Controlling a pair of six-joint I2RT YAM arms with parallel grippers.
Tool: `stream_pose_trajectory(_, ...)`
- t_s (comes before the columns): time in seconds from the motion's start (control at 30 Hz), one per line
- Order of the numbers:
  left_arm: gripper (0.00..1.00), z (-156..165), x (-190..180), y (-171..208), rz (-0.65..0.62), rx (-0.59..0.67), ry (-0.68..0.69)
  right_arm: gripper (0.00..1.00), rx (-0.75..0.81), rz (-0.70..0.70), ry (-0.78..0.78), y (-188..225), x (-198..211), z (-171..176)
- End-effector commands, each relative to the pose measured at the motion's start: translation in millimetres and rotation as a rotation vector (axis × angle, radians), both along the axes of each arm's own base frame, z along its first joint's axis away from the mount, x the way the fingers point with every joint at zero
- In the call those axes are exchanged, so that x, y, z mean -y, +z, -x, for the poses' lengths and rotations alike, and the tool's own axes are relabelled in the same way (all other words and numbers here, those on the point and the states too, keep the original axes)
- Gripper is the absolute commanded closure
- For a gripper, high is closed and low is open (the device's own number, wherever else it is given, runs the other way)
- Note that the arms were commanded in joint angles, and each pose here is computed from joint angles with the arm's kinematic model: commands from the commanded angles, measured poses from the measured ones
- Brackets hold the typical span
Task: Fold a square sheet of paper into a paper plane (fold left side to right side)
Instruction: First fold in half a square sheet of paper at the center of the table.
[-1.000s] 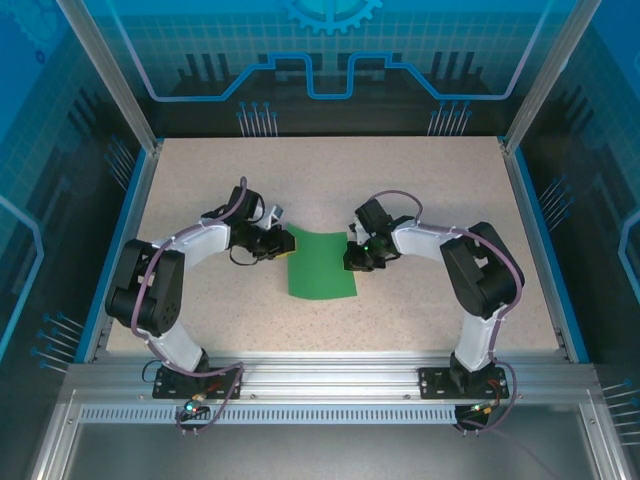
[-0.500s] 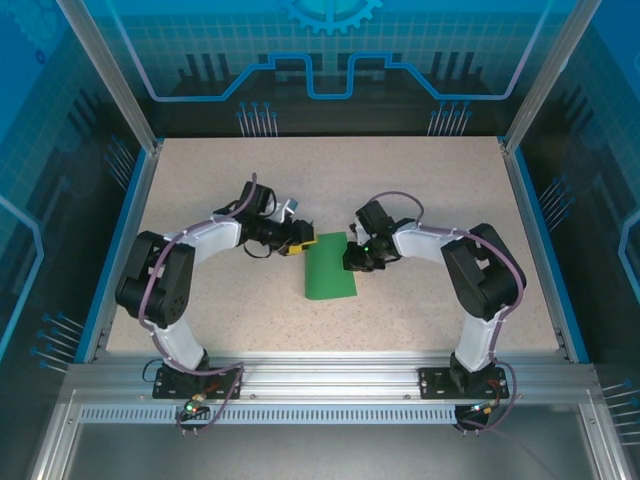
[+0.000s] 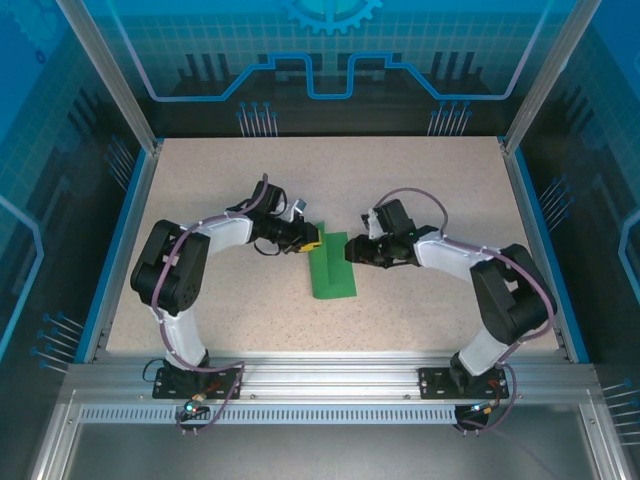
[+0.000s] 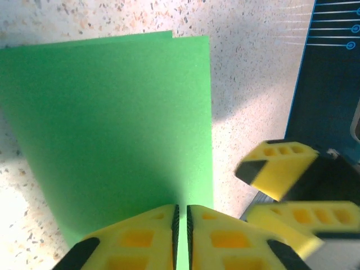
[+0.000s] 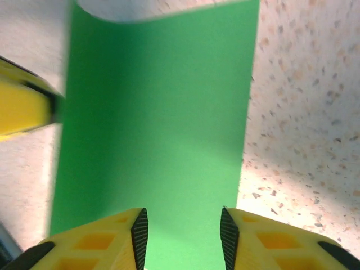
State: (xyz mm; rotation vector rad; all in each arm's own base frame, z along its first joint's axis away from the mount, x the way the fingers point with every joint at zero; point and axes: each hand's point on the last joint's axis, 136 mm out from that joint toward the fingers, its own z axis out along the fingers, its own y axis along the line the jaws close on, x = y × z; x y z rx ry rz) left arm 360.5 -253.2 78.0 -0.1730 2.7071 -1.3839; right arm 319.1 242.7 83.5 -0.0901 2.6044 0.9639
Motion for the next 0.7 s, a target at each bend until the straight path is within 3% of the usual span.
stream_pose_trajectory(0.0,0.91,-3,5,-2,-0.02,0.007,-0.008,0.47,0.019,-0.139,0.068,20,-19,3)
stream_pose_trajectory(0.27,0.97,-1,5,-5,-0.037,0.003,-0.009,0.46,-0.067,-0.181,0.119,17,-45,1)
stream_pose_trajectory(0.67,0.98,0,6,-5,-0.035,0.001,-0.013,0.55,-0.162,-0.19,0.146,-5,-63,5)
